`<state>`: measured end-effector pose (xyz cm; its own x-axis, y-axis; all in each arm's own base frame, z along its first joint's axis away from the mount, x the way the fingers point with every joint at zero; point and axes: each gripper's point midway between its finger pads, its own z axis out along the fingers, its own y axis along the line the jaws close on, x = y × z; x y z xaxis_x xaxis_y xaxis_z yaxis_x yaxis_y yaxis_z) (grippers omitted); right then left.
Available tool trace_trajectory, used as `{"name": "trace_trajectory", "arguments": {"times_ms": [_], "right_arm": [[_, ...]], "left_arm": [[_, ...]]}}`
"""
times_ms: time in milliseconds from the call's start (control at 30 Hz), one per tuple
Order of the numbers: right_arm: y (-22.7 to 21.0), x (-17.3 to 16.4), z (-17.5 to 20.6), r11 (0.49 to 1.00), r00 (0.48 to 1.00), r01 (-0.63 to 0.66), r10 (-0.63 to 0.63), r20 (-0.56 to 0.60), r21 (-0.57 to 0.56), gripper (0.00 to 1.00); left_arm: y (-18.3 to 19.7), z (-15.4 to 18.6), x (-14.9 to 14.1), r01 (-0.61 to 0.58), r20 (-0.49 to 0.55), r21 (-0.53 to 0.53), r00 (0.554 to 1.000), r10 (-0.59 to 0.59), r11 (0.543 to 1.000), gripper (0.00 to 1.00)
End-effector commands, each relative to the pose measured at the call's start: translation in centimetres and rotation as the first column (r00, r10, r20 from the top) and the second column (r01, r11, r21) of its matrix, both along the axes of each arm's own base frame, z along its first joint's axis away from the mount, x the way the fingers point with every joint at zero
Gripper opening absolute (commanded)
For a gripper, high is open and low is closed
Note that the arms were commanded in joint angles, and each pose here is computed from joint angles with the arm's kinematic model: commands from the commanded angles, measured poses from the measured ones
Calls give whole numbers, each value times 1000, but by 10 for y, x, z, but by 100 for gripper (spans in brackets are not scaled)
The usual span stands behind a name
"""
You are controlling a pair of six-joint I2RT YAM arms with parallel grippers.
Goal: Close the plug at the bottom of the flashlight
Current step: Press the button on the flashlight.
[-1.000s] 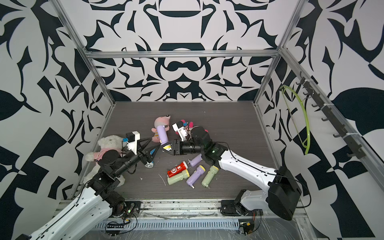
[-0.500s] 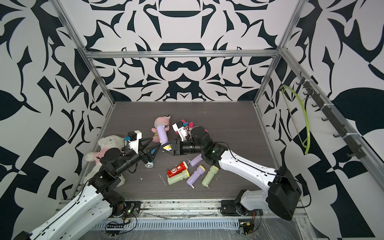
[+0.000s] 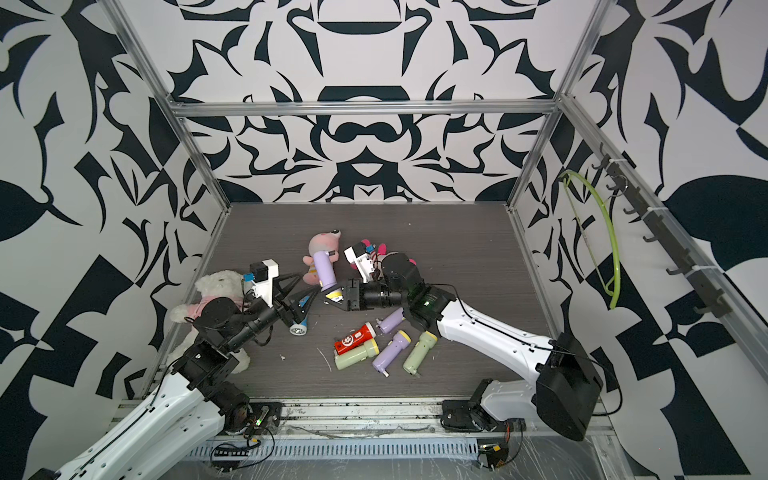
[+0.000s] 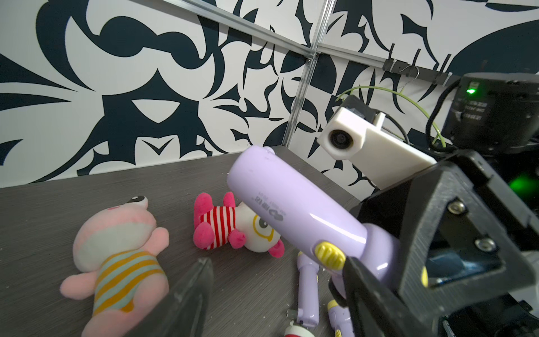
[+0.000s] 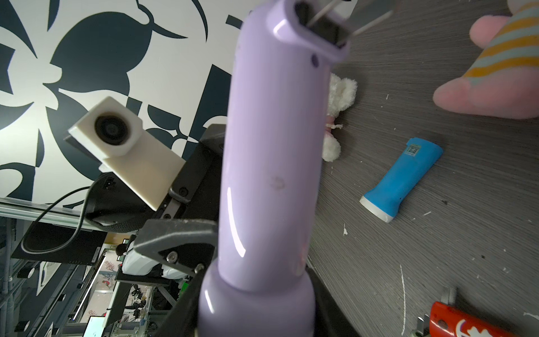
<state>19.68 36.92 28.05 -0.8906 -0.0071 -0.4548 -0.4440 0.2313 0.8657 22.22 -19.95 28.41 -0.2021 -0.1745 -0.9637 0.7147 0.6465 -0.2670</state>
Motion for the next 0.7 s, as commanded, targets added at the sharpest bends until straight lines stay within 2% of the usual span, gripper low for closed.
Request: {"name": "trace_trajectory", "arguments": {"times_ms": [0,333,667], "right_arm": [[2,0,32,997,997,-15,9,72,81,0],[1,-2,36,996,997,-24,17,77,88,0],[-2,-5,34,996,997,-29,22,76,86,0]], "left_arm": [[-5,11,0,23,20,-10,1000,-22,1000,75],[-13,1,16,10,7,-5,1000,-10,1000,75],[-12,16,48,-98,79,31,992,95,995,75]]}}
